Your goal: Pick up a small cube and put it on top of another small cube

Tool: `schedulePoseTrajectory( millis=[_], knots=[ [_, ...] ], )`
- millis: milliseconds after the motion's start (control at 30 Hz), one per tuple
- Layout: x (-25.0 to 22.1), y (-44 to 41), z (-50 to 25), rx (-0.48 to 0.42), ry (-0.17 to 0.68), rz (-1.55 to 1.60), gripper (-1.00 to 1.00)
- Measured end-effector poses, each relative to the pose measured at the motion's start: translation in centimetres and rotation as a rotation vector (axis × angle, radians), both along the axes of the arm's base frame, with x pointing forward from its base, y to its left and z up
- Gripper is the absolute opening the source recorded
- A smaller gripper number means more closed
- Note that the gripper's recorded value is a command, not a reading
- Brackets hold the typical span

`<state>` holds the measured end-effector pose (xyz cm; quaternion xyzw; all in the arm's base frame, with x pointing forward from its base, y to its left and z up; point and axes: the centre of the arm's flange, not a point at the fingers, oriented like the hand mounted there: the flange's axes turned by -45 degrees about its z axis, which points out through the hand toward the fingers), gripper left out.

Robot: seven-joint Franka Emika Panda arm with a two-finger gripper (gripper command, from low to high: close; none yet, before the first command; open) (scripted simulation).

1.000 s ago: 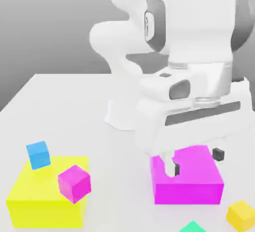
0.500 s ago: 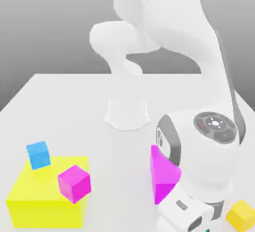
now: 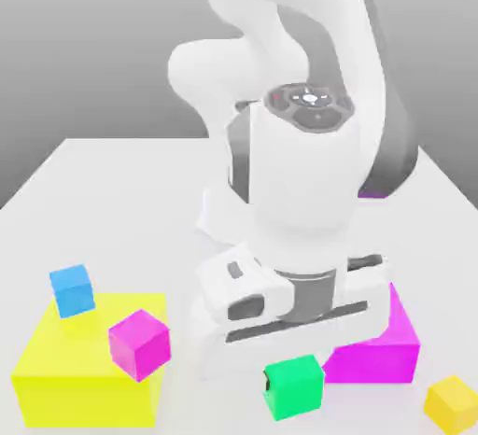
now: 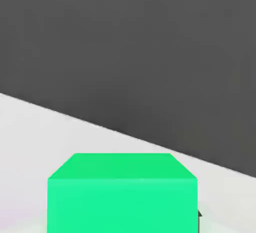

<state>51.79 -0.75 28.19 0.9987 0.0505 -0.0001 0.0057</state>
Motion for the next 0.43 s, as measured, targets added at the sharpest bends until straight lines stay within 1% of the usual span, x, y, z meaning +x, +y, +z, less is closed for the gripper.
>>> schedulePoseTrajectory(
  millis=[167,233,300,333,433],
  knots=[
    [-4.6,-10.4,4.9,0.011,-0.002,-0.405,-1.00],
    [-5.4,-11.0,4.2,0.015,-0.003,-0.455,-1.00],
    [-5.5,-11.0,1.6,0.015,-0.003,-0.466,-1.00],
    [-5.6,-11.0,0.3,0.014,-0.003,-0.467,1.00],
    [-5.6,-10.9,0.3,0.015,-0.003,-0.466,1.00]
  ],
)
